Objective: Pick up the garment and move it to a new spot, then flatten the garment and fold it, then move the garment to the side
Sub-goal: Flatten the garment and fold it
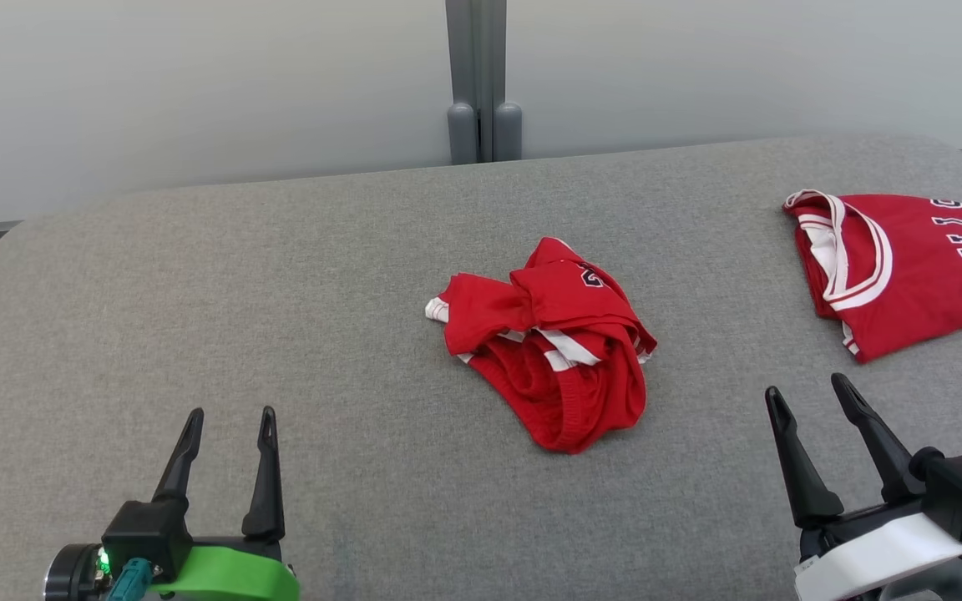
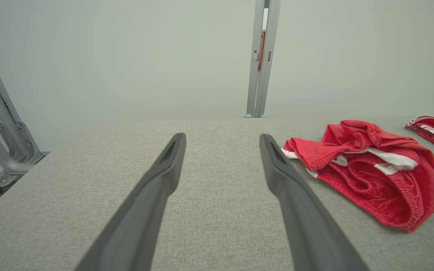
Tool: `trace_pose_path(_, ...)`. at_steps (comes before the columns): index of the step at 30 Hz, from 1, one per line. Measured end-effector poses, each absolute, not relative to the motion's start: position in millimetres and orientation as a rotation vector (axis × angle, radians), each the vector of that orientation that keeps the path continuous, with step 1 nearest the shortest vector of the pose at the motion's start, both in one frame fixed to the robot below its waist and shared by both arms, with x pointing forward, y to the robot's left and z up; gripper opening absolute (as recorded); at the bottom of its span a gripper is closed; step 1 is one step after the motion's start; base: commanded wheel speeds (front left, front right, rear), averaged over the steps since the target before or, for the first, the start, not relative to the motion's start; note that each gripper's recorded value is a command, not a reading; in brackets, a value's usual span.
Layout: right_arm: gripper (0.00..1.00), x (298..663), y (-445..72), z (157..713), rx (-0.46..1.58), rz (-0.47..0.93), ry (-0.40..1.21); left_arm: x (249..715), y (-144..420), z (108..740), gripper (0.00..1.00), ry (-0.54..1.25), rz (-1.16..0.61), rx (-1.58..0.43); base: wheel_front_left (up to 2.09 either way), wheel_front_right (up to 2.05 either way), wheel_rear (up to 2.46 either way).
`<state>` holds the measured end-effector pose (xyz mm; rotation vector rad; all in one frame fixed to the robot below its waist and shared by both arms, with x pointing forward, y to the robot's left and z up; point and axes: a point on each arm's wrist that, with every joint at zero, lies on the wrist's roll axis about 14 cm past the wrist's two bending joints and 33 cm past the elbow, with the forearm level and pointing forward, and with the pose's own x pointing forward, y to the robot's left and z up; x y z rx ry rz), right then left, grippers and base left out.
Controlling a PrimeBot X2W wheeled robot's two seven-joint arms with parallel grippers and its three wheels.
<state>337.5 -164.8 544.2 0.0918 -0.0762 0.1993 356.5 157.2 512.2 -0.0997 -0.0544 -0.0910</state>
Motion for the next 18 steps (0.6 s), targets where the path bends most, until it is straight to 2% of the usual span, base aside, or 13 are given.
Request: trace_pose_path(18, 1.00, 340.9, -160.0, 538.4, 0.097, 0.212, -0.055, 358.2, 160.8, 505.9, 1.00, -0.034, -0.084, -0.091, 0.00, 0.00, 0.00)
